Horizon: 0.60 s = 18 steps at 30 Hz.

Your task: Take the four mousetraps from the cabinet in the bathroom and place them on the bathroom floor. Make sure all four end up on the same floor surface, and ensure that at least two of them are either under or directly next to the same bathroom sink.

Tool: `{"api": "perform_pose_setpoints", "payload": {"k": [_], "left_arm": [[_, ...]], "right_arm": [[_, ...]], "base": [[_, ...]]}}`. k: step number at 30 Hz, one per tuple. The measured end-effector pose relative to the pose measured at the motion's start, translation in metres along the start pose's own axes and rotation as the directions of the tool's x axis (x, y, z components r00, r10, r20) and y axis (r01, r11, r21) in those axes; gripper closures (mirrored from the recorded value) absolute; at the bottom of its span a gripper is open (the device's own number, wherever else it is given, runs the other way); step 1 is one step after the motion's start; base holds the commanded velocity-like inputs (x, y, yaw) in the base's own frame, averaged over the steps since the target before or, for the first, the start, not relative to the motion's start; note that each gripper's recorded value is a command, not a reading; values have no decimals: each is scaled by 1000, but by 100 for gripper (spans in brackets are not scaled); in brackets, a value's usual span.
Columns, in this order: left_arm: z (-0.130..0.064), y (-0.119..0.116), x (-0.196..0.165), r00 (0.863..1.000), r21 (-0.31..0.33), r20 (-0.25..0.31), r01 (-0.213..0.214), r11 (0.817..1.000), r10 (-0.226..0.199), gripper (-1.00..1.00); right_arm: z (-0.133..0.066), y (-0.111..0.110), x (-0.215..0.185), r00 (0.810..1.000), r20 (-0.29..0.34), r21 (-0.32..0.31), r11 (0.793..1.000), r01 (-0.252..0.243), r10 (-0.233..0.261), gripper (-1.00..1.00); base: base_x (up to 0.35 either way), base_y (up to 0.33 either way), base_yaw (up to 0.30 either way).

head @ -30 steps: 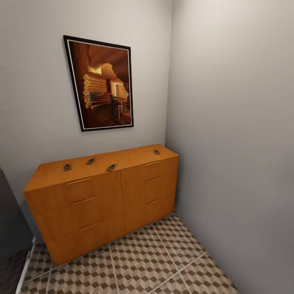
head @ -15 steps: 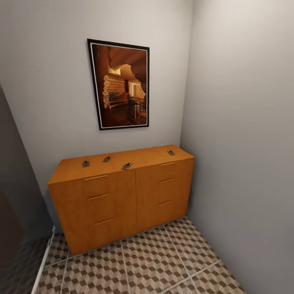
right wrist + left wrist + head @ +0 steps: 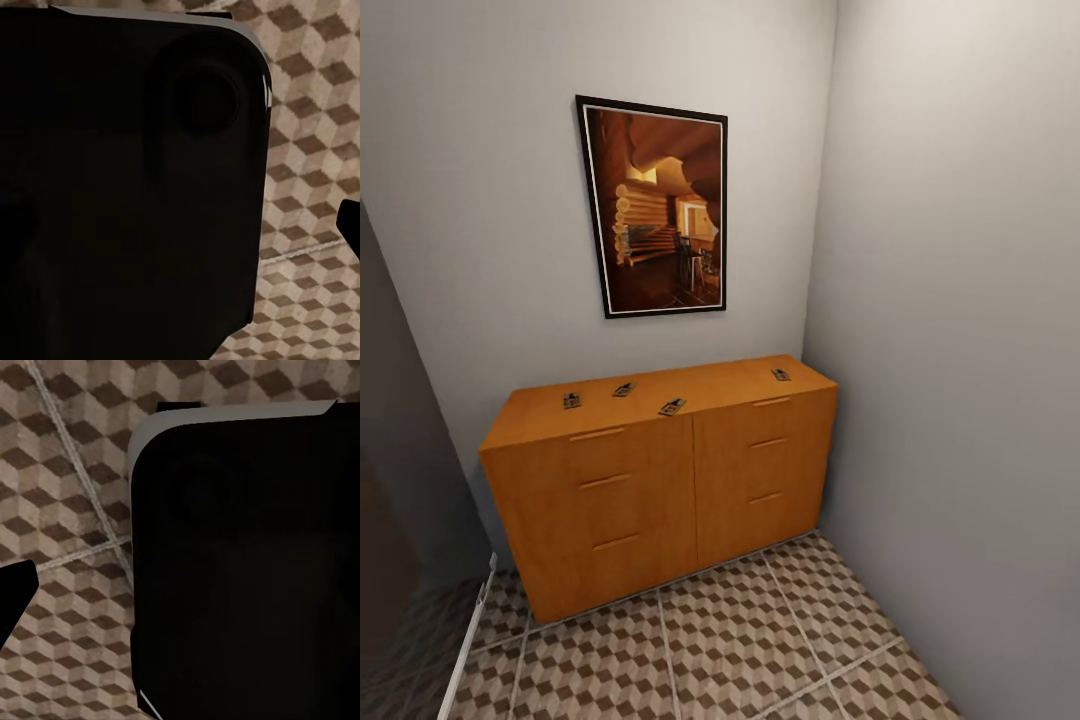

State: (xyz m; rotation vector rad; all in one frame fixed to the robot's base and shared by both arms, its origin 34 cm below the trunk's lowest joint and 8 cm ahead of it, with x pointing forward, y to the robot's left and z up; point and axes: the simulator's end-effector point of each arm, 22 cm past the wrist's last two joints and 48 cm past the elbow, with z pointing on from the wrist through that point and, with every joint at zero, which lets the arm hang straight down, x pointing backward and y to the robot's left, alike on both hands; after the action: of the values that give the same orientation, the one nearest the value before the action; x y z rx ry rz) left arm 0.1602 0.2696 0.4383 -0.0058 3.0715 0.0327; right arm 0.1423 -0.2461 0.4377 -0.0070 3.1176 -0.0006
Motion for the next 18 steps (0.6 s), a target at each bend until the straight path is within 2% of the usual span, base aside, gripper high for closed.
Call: {"api": "perform_pose_setpoints", "payload": {"k": [18], "left_arm": [[0, -11, 0, 1000, 13, -2, 10, 1000, -10, -100]], "right_arm": [[0, -3, 0, 1000, 0, 4, 1000, 14, -14, -100]], "base": [[0, 0, 0]]}}
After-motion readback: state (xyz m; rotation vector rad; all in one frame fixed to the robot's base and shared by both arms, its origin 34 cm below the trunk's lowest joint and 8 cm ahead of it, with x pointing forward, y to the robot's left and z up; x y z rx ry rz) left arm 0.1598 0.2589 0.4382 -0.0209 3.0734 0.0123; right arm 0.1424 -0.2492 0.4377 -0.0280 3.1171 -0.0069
